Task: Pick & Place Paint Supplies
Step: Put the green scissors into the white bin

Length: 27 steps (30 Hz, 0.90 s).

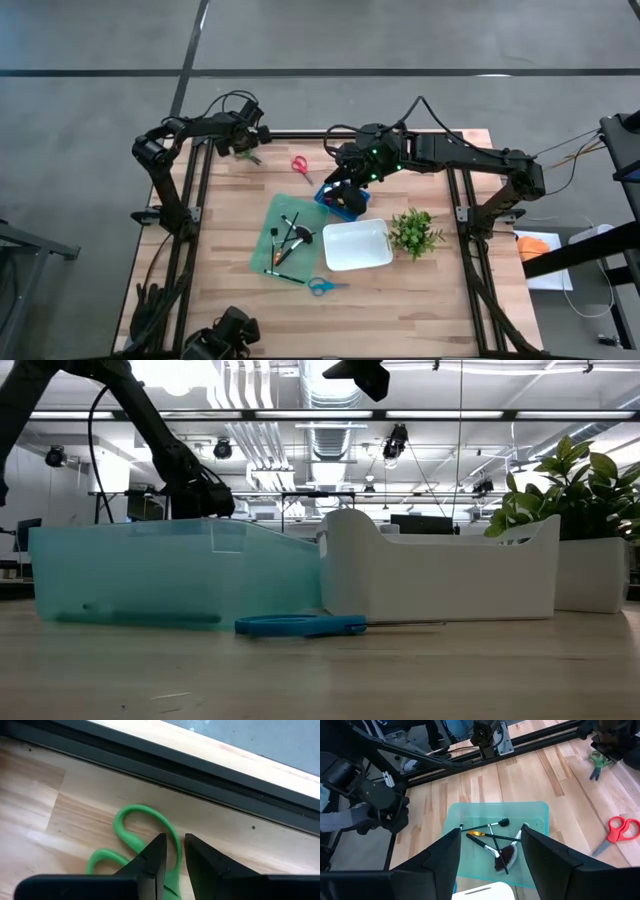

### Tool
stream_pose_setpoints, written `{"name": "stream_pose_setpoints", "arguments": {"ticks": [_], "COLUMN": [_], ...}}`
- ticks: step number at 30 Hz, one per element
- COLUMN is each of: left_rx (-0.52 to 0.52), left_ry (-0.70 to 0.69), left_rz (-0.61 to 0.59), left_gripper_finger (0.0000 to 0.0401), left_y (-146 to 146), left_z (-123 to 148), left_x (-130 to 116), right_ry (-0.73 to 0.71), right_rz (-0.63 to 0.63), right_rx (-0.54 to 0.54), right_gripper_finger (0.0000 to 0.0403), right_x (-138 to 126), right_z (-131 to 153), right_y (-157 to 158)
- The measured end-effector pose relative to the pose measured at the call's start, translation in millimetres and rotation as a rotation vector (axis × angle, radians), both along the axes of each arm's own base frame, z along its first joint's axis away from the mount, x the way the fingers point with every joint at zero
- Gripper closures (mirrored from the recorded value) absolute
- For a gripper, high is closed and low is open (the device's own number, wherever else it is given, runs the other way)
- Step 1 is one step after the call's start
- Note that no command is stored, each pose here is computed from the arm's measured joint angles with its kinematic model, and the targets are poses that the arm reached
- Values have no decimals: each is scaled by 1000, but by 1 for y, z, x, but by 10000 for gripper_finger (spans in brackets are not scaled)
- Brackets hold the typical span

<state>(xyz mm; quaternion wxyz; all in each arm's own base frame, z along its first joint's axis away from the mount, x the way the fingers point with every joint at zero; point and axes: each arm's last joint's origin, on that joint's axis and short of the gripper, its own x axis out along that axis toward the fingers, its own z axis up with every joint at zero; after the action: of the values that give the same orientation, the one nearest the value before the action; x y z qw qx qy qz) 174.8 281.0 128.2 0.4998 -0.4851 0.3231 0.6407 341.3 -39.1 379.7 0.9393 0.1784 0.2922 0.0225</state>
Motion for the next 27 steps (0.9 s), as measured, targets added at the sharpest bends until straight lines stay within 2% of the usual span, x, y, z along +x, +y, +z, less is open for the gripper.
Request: {"name": "stream_pose_setpoints", "arguments": {"ticks": [4, 9, 17, 20, 27], "left_rx": [-8, -12, -43, -72, 4], "left_ry": [14, 36, -12, -74, -234], "left_rz": [-37, -73, -111, -146, -298], "left_gripper_finger": [333, 388, 395, 396, 398], "left_y": [-3, -6, -10, -15, -26], "left_z": [0, -2, 4, 12, 58], "left_x": [3, 6, 6, 7, 7], "right_ry": [0, -2, -3, -3, -9], "right_rz": [0, 2, 2, 2, 6], "right_rx": [0, -4, -3, -3, -11], "right_gripper_finger": [198, 198, 198, 198, 198], "right_x": [0, 0, 0, 0, 0], "right_z": [0, 0, 0, 0, 1], "right_y": [0, 0, 0, 0, 0]}}
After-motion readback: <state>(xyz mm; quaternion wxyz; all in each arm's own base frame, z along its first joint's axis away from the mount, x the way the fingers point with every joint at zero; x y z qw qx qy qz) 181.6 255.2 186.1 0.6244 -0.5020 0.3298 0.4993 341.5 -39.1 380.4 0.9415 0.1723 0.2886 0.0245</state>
